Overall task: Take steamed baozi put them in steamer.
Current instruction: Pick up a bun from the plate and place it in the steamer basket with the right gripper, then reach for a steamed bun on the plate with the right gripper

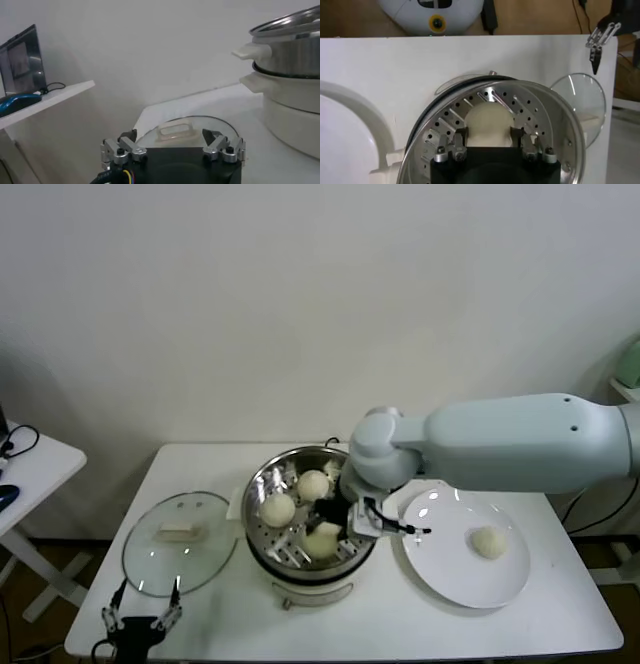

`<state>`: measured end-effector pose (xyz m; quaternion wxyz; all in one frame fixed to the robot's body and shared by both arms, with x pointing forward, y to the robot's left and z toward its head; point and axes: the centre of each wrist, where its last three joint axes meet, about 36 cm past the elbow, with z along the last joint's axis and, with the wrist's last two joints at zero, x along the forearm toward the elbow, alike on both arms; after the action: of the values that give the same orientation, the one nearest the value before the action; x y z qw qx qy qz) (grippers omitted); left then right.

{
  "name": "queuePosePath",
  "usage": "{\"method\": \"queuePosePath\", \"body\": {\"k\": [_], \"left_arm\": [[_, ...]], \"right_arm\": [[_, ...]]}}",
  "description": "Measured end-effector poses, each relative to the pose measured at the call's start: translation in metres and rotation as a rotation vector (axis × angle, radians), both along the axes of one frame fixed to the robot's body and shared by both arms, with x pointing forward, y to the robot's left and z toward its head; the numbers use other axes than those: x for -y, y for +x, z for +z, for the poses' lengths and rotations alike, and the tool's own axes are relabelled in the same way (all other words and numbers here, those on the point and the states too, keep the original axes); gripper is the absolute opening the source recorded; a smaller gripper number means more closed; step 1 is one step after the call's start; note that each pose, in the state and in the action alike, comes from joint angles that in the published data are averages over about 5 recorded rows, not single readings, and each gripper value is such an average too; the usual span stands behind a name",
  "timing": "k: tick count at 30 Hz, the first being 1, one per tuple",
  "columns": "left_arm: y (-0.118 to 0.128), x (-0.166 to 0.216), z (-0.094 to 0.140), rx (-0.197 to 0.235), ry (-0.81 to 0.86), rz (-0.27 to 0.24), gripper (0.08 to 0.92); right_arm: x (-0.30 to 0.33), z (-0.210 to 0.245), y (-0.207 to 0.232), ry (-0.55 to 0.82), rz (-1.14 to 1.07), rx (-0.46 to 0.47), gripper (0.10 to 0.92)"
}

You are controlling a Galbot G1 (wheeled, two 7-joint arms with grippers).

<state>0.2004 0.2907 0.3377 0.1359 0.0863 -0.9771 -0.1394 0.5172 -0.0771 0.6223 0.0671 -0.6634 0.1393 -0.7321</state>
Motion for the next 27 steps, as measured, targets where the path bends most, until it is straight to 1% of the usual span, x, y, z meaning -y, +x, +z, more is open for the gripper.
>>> {"method": "queuePosePath", "body": {"k": [8, 10, 15, 18, 23, 27], "left_arm": [[0.001, 0.001, -0.001, 0.0, -0.003, -0.001, 0.823], [0.001, 0.001, -0.001, 0.0, -0.003, -0.001, 0.823], [0.001, 0.001, -0.001, 0.001, -0.003, -0.002, 0.823], [0.001, 0.002, -0.001, 0.001, -0.003, -0.003, 0.823], [0.001, 0.003, -0.001, -0.001, -0.003, -0.006, 0.823], [0.0, 0.002, -0.001, -0.001, -0.002, -0.007, 0.823]], "right_arm": [[-0.008, -0.014, 0.002, -0.004, 0.023, -0.006, 0.597], [-0.01, -0.016, 0.003, 0.001, 0.029, -0.002, 0.633], [-0.009, -0.013, 0.007, 0.016, 0.029, 0.007, 0.772], [-0.006, -0.006, 0.011, 0.032, 0.016, 0.01, 0.814], [0.007, 0.013, 0.021, 0.063, -0.046, 0.0, 0.822], [0.035, 0.034, 0.035, 0.063, -0.185, -0.024, 0.823]]}}
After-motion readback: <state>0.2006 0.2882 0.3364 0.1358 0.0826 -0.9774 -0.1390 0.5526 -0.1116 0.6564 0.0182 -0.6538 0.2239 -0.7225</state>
